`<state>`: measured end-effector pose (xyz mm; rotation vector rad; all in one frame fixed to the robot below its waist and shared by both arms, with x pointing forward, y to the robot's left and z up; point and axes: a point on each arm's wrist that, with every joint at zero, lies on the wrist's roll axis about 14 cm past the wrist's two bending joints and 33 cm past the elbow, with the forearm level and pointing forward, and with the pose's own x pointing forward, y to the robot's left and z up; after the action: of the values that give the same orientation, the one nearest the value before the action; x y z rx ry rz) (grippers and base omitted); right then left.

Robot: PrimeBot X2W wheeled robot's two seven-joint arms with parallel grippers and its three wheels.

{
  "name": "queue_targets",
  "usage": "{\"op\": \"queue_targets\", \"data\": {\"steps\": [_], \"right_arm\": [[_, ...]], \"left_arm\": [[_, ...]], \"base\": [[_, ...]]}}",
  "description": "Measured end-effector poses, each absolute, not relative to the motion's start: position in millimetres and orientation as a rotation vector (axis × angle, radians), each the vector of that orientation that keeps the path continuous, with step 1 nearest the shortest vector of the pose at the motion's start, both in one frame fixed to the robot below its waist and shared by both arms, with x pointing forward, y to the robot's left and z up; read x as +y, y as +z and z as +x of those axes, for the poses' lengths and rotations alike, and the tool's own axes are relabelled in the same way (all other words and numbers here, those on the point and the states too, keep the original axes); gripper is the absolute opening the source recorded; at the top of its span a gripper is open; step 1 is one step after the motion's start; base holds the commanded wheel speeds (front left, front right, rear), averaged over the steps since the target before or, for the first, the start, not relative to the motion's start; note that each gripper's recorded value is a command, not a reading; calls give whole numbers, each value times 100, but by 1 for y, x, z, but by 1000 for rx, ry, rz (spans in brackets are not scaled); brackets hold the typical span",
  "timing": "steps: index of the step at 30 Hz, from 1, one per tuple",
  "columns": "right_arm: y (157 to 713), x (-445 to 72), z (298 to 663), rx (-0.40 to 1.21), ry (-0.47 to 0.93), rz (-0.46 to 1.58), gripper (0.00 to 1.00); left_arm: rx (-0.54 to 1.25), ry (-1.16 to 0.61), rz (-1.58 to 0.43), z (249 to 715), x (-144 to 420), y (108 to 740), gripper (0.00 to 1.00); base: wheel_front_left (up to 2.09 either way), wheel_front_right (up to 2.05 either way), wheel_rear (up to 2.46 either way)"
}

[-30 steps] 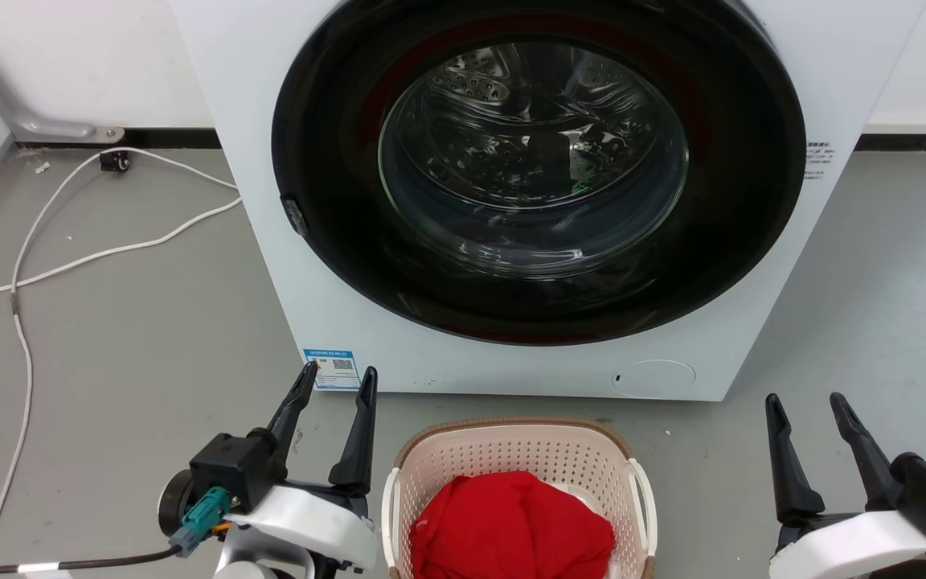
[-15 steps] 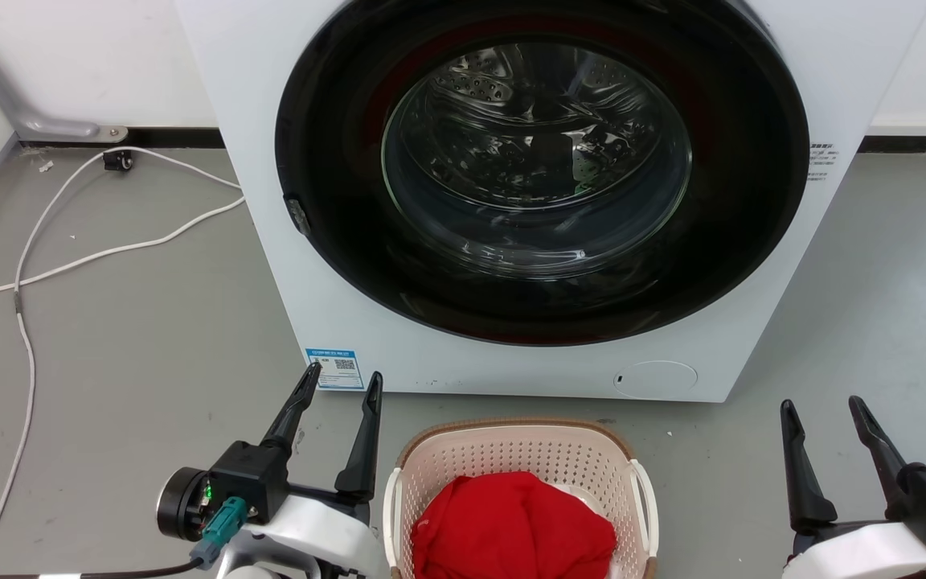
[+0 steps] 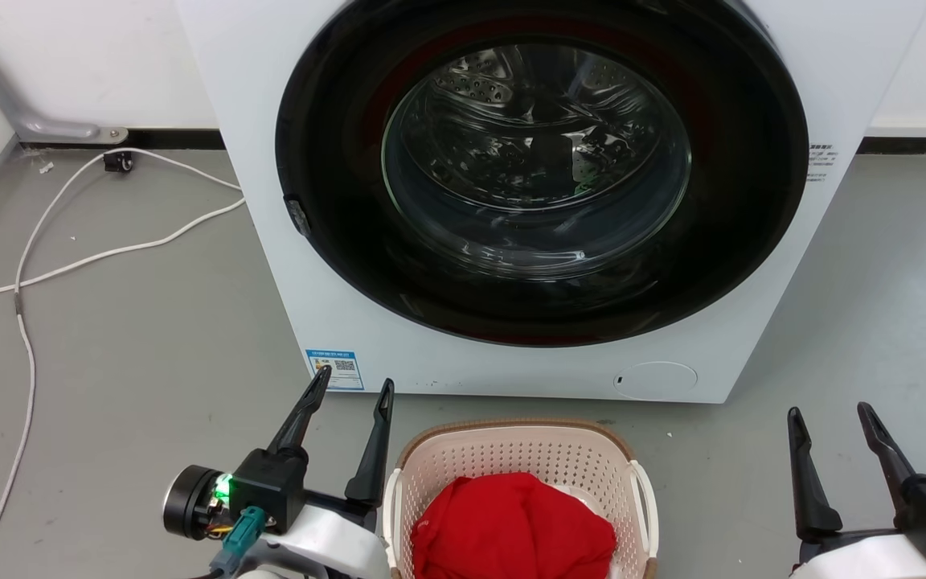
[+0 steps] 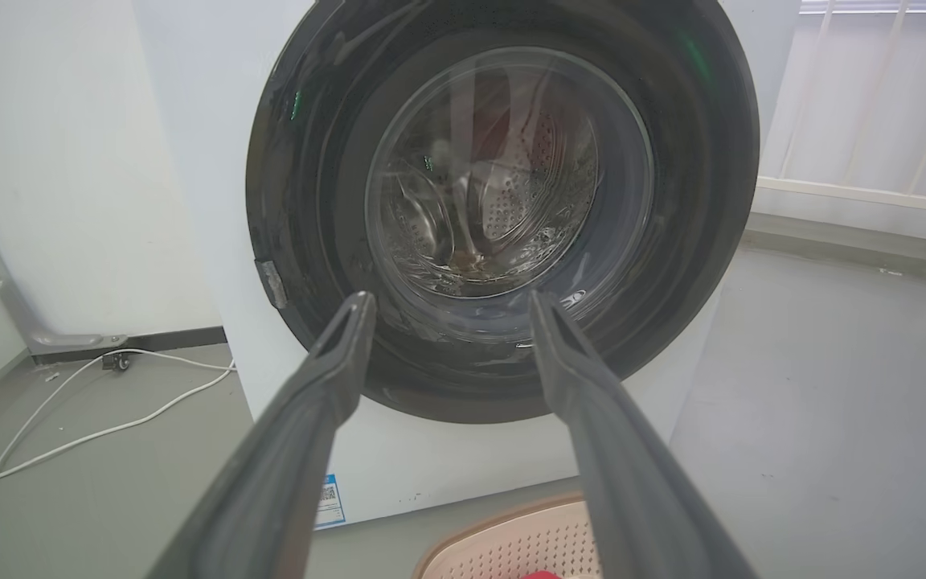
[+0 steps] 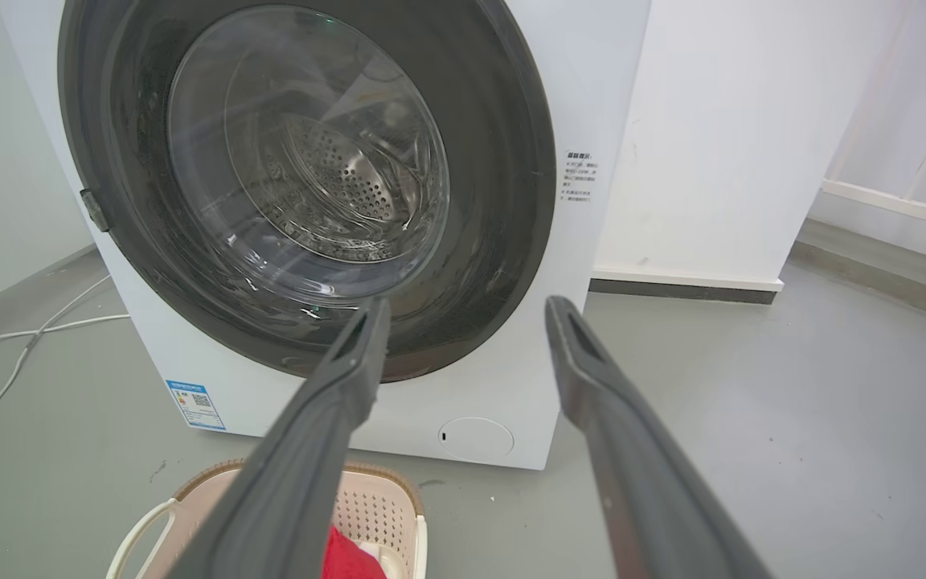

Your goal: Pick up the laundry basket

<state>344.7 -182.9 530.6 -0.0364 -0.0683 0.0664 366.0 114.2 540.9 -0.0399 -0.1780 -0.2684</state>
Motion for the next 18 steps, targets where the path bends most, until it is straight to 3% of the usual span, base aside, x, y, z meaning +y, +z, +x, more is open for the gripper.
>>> {"op": "queue_targets", "data": {"steps": [18], "right_arm": [[523,-186,344,-58,59,-31,100]], "left_arm": [[-161,-260,-50,365,115,534,100]], "base": [[0,0,0]]}}
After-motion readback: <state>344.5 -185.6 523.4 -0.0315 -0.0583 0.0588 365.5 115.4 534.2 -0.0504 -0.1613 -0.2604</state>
